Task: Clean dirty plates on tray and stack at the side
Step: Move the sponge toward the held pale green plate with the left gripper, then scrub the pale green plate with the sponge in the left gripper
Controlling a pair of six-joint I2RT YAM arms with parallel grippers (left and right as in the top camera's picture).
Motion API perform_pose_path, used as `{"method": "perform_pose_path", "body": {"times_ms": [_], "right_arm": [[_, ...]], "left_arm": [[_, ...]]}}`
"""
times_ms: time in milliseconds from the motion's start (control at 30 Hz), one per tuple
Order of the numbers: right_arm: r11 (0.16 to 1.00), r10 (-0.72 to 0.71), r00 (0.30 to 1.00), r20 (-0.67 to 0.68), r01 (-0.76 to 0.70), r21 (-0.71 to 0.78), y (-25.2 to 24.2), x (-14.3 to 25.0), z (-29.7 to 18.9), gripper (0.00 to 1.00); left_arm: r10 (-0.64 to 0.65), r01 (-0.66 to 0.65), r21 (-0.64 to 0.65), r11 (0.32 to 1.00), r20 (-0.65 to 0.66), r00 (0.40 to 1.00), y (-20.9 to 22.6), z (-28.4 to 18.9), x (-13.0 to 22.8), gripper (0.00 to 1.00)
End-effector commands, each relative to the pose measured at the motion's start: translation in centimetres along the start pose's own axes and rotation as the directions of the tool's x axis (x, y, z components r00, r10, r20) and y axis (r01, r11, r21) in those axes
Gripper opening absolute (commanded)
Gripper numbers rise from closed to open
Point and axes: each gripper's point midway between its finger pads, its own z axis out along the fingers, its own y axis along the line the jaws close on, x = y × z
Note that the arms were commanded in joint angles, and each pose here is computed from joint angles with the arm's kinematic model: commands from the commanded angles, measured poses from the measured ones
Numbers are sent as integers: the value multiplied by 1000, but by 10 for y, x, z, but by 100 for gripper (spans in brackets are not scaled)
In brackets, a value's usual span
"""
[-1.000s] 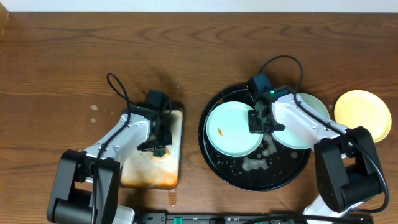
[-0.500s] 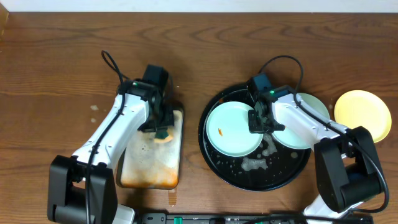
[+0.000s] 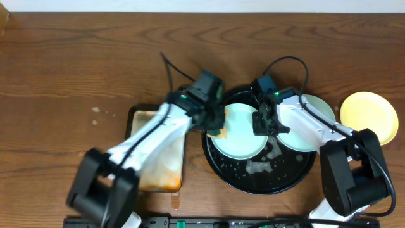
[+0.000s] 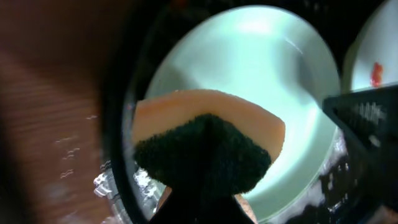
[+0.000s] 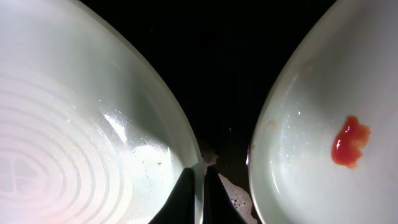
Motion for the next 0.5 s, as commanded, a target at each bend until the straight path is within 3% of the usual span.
{"method": "perform_pose_path", "body": {"times_ms": [0, 167, 467], "right_arm": [[995, 16, 1000, -9, -15, 97, -21, 4, 7, 1], [995, 16, 1000, -10, -15, 96, -21, 4, 7, 1], [995, 15, 1000, -10, -14, 96, -21, 4, 7, 1]], "left_arm": [[-85, 86, 6, 996, -54, 995, -7, 31, 6, 8], [-70, 78, 106, 991, -77, 995, -39, 55, 12, 8], [-46, 49, 56, 997, -45, 998, -41, 70, 14, 8]]}}
